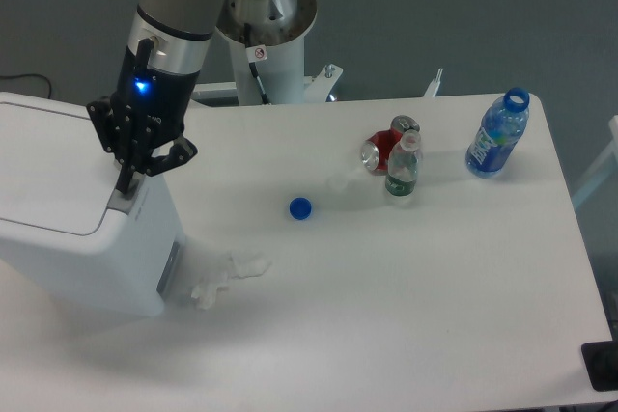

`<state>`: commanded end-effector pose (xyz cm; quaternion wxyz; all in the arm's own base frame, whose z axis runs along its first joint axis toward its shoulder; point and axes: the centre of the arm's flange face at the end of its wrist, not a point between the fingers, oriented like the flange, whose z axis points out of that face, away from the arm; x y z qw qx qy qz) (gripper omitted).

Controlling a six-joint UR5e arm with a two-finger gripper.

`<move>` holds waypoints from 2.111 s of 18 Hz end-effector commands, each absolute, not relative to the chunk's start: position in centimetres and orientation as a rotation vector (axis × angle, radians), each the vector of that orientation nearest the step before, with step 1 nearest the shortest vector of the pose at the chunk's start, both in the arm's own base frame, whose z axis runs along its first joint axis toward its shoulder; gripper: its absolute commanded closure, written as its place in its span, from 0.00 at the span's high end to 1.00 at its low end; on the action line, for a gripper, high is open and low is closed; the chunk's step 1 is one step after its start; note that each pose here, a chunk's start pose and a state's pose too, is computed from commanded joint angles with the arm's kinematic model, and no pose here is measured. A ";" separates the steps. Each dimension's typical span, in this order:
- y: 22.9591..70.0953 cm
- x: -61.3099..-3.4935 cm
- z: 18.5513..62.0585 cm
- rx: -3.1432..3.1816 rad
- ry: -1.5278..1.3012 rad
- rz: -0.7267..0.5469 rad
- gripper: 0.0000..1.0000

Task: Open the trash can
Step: 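Hold the gripper pressed against the lid edge of the trash can, then push the lid edge so the trash can lid flips open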

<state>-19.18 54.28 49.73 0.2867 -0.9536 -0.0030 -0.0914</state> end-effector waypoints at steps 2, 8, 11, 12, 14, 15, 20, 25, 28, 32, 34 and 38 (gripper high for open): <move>54.3 -19.2 49.7 -2.549 -0.009 -0.246 0.00; 54.3 -19.2 49.2 -2.557 -0.008 -0.250 0.00; 54.3 -19.2 49.2 -2.556 -0.006 -0.249 0.00; 54.3 -19.2 49.2 -2.556 -0.006 -0.249 0.00; 54.3 -19.2 49.2 -2.557 -0.006 -0.250 0.00; 54.3 -19.2 49.2 -2.557 -0.006 -0.250 0.00; 54.5 -19.4 48.7 -2.562 -0.007 -0.256 0.00; 54.5 -19.4 48.7 -2.563 -0.007 -0.257 0.00; 54.5 -19.4 48.7 -2.562 -0.005 -0.255 0.00; 54.4 -19.9 49.6 -2.547 -0.010 -0.241 0.00; 54.3 -20.0 50.2 -2.539 -0.010 -0.232 0.00; 54.2 -21.0 52.4 -2.512 -0.025 -0.207 0.00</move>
